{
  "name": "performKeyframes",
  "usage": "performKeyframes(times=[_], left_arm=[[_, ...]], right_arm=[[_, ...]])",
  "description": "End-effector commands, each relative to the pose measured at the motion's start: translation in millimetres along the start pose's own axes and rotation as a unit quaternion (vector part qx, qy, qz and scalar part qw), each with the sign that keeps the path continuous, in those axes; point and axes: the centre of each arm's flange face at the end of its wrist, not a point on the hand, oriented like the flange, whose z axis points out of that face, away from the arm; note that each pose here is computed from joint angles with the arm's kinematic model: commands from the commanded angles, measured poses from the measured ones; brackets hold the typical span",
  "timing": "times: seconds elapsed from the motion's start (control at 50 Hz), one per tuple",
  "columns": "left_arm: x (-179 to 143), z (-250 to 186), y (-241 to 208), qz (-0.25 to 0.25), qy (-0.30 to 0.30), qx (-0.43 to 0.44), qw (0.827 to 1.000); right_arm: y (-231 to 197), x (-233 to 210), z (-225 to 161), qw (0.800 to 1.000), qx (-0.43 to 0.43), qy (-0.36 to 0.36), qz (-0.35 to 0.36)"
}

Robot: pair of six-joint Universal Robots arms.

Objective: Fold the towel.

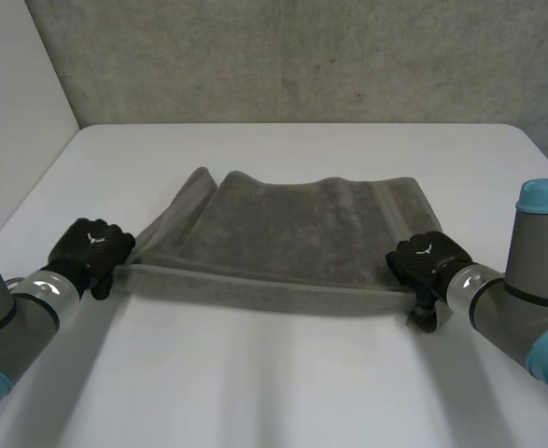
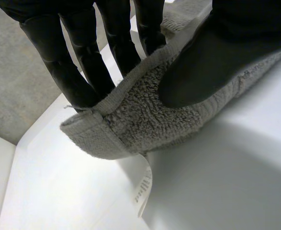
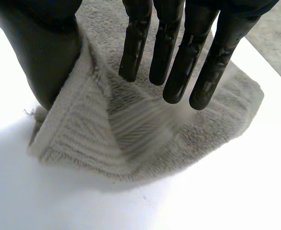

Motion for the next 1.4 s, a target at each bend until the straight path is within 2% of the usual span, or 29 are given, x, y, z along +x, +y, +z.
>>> performKeyframes(times=[0.02,0.24,0.4,0.5,0.56,0.6,0.64,0.72,0.76,0.78,0.82,0.86,1.0,1.08,1.1,1.16,1.2,1.22,1.24,1.26,1.3,1.32,1.36,1.38,1.4], left_arm=[[-6.8,-1.1,-2.3,-0.004,-0.011,0.004,1.0],[-13.9,-6.5,-18.6,-0.025,-0.025,0.029,0.999],[-33.6,-22.0,-49.8,-0.06,-0.058,0.082,0.993],[-56.7,-44.4,-89.7,-0.085,-0.095,0.154,0.98],[-63.3,-50.7,-99.5,-0.089,-0.105,0.172,0.975],[-73.8,-62.9,-117.6,-0.096,-0.118,0.202,0.968],[-77.0,-68.5,-125.1,-0.098,-0.121,0.212,0.965],[-82.9,-76.5,-138.0,-0.099,-0.125,0.226,0.961],[-85.3,-77.1,-144.0,-0.1,-0.124,0.228,0.961],[-85.3,-77.1,-144.0,-0.1,-0.124,0.228,0.961],[-86.5,-73.2,-146.7,-0.103,-0.122,0.223,0.962],[-85.5,-64.4,-142.3,-0.108,-0.119,0.209,0.965],[-65.7,-20.0,-131.1,-0.117,-0.086,0.163,0.976],[-58.4,24.4,-114.3,-0.103,-0.078,0.109,0.986],[-58.4,24.6,-114.3,-0.103,-0.078,0.108,0.986],[-56.6,46.0,-117.7,-0.085,-0.078,0.107,0.988],[-55.8,57.6,-136.8,-0.069,-0.079,0.139,0.985],[-55.8,57.7,-136.9,-0.069,-0.079,0.139,0.985],[-62.4,58.6,-148.6,-0.07,-0.089,0.159,0.981],[-62.5,58.6,-148.7,-0.07,-0.089,0.159,0.981],[-78.8,53.2,-184.1,-0.078,-0.121,0.233,0.962],[-78.9,53.1,-184.3,-0.078,-0.121,0.233,0.962],[-103.0,35.1,-222.1,-0.106,-0.165,0.321,0.927],[-103.1,35.0,-222.3,-0.106,-0.165,0.321,0.927],[-115.8,24.0,-236.0,-0.12,-0.181,0.352,0.91]], right_arm=[[0.8,11.2,-11.1,0.999,0.004,0.032,-0.005],[2.2,34.8,-15.5,0.998,0.006,0.066,-0.005],[-38.4,57.5,-55.3,0.988,0.073,0.123,-0.054],[-73.7,74.2,-93.8,0.972,0.137,0.176,-0.08],[-83.0,79.8,-103.3,0.966,0.153,0.191,-0.088],[-102.2,90.3,-124.1,0.954,0.183,0.214,-0.102],[-110.9,92.8,-134.2,0.951,0.195,0.215,-0.107],[-123.4,95.9,-148.3,0.953,0.198,0.199,-0.112],[-127.4,101.7,-158.2,0.965,0.171,0.173,-0.101],[-127.4,101.7,-158.2,0.965,0.171,0.173,-0.101],[-116.9,111.5,-144.4,0.981,0.117,0.136,-0.079],[-112.8,114.6,-133.6,0.985,0.099,0.118,-0.074],[-107.0,118.4,-91.1,0.988,0.065,0.091,-0.108],[-104.5,108.2,-54.7,0.987,0.05,0.072,-0.136],[-104.5,108.2,-54.6,0.987,0.05,0.072,-0.137],[-113.3,106.4,-34.1,0.98,0.067,0.096,-0.161],[-132.8,112.2,-16.5,0.964,0.123,0.152,-0.18],[-133.0,112.2,-16.4,0.964,0.123,0.152,-0.18],[-147.1,119.5,-12.9,0.949,0.165,0.194,-0.187],[-147.2,119.5,-12.9,0.949,0.165,0.194,-0.187],[-173.6,136.1,-12.7,0.906,0.251,0.283,-0.191],[-173.8,136.2,-12.7,0.905,0.252,0.283,-0.191],[-194.3,148.1,-28.2,0.863,0.32,0.345,-0.185],[-194.4,148.2,-28.3,0.863,0.32,0.345,-0.185],[-204.1,151.4,-45.2,0.85,0.339,0.36,-0.183]])
